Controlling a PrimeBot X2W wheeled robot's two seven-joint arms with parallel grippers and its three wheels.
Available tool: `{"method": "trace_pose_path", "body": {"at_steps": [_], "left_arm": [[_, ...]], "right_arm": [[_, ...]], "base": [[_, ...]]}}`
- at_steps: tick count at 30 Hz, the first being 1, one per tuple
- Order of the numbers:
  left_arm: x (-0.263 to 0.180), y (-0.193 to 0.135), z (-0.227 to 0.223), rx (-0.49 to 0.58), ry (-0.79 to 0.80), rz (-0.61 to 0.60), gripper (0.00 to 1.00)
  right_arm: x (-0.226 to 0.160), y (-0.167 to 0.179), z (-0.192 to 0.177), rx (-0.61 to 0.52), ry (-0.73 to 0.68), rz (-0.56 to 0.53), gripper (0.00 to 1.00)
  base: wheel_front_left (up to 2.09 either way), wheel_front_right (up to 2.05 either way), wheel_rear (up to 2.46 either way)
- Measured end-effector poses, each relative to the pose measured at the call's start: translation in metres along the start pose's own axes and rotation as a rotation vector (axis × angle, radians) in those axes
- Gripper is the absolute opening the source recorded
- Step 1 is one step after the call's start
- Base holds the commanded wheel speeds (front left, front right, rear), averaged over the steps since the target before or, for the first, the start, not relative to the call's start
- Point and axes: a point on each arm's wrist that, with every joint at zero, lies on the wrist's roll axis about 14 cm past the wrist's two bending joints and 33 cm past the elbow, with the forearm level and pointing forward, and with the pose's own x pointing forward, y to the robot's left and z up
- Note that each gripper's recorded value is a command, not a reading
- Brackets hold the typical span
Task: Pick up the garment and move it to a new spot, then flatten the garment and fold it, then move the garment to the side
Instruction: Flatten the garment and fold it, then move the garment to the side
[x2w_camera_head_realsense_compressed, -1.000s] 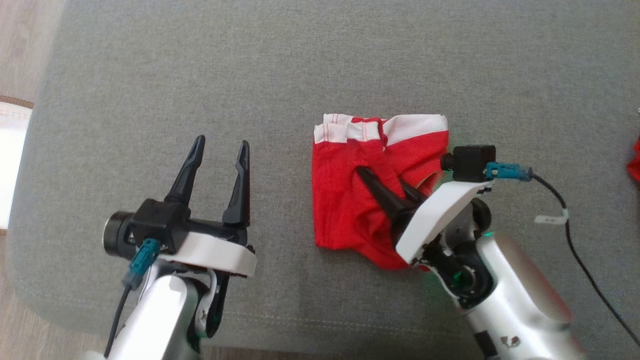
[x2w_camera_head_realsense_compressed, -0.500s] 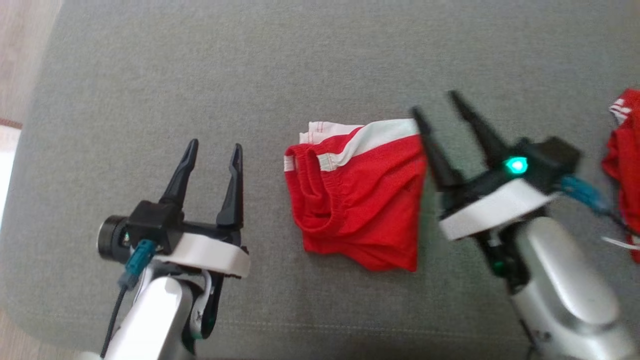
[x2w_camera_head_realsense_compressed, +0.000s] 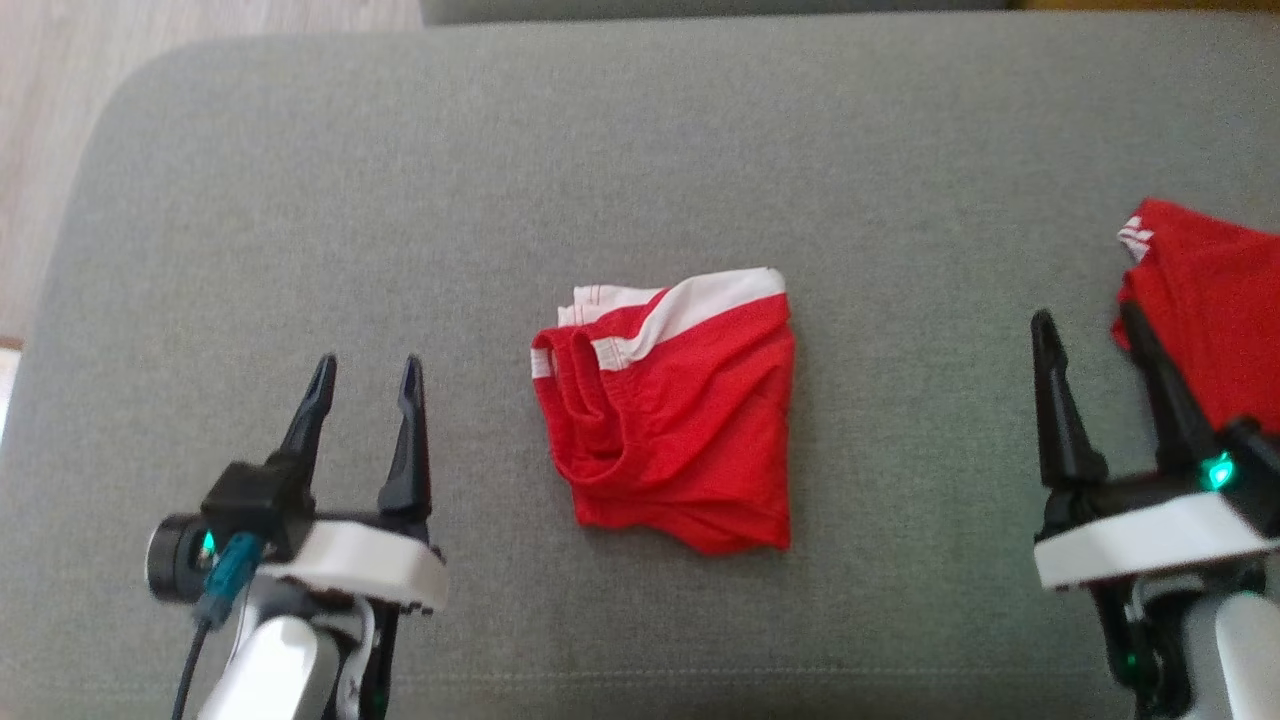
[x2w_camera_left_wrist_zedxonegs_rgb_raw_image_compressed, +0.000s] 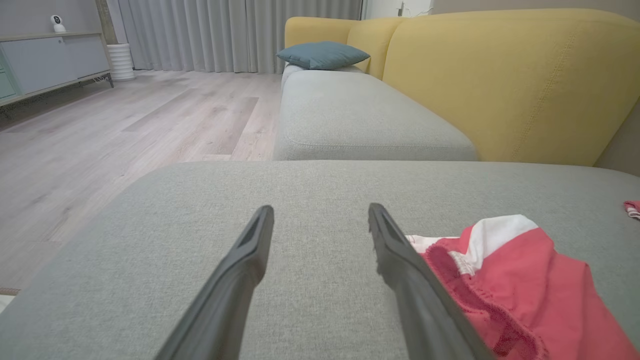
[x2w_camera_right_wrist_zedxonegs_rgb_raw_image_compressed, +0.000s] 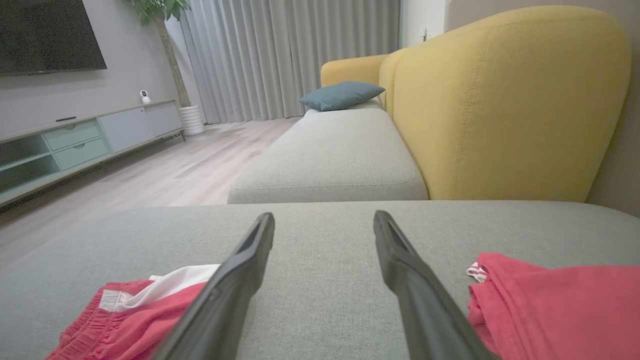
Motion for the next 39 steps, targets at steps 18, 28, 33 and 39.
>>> {"method": "trace_pose_path", "body": {"at_steps": [18,28,33,39], "left_arm": [[-0.051,0.009,0.011,0.013,-0.013,-0.004,1.00],[-0.057,0.016,0.010,0.029,-0.003,0.024,1.00],[-0.057,0.017,0.009,0.031,0.004,0.027,1.00],[-0.058,0.018,0.009,0.036,0.003,0.034,1.00]], "right_arm": [[-0.062,0.006,0.015,0.014,0.000,-0.044,1.00],[-0.065,0.008,0.017,0.013,0.002,-0.041,1.00],[-0.065,0.008,0.016,0.014,0.009,-0.041,1.00],[-0.065,0.009,0.016,0.014,0.010,-0.039,1.00]], "base": [[0.00,0.00,0.00],[0.00,0.00,0.00],[0.00,0.00,0.00],[0.00,0.00,0.00]]}}
